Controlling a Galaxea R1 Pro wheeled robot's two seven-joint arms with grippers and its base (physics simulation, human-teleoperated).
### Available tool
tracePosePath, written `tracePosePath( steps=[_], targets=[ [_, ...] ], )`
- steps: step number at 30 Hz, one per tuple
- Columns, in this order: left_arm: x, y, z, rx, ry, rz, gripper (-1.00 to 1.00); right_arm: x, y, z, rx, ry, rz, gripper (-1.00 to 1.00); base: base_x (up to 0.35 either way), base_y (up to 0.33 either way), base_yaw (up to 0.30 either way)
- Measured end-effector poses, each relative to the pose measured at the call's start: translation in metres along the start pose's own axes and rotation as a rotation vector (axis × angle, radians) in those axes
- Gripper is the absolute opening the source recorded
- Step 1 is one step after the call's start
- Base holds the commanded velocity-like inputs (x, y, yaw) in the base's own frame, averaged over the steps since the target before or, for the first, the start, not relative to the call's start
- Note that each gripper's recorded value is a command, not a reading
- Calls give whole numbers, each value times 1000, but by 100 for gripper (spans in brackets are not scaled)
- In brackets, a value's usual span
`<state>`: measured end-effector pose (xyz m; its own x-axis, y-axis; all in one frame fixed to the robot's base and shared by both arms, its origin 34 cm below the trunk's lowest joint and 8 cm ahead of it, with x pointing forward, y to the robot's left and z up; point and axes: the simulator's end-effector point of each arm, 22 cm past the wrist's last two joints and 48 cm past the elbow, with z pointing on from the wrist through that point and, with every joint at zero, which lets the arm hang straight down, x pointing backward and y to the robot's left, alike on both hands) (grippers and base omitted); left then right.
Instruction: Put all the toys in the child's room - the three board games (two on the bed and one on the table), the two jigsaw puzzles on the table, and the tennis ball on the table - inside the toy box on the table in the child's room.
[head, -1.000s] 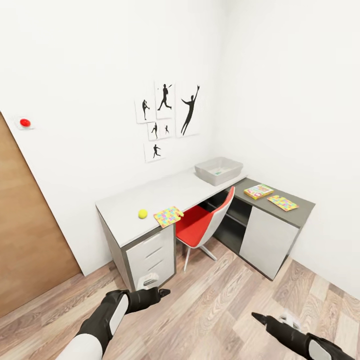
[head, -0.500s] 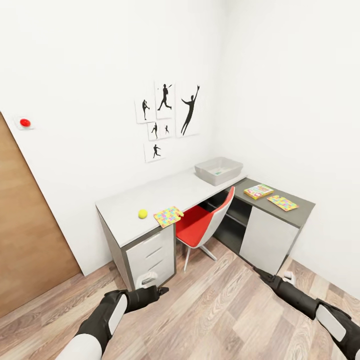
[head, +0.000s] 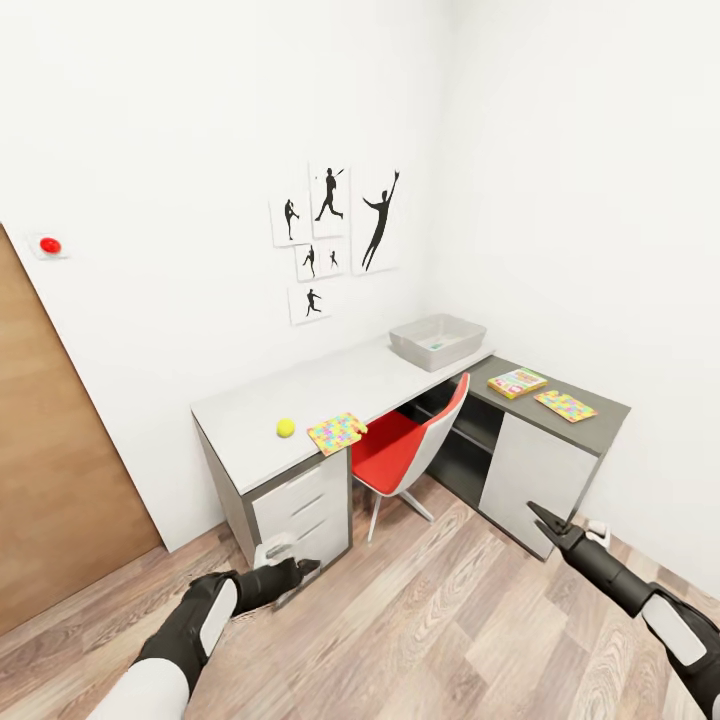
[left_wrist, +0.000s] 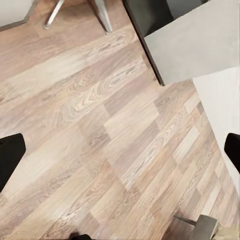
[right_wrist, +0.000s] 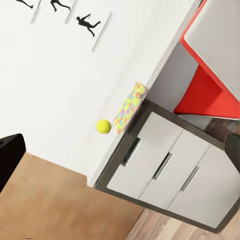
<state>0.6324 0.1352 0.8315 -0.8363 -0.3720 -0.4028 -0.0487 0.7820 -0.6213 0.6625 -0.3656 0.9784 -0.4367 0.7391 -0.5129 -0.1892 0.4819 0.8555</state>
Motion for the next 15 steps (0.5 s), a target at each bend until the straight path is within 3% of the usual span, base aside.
tracePosePath(
  steps=[7, 15],
  targets=[
    [-56, -13, -12, 110, -155, -236, 100, -4, 2, 1, -5, -12, -9, 100, 0, 0, 0],
    [-70, -15, -17, 144, -204, -311, 100, -5, 3, 1, -6, -14, -11, 100, 0, 0, 0]
  ],
)
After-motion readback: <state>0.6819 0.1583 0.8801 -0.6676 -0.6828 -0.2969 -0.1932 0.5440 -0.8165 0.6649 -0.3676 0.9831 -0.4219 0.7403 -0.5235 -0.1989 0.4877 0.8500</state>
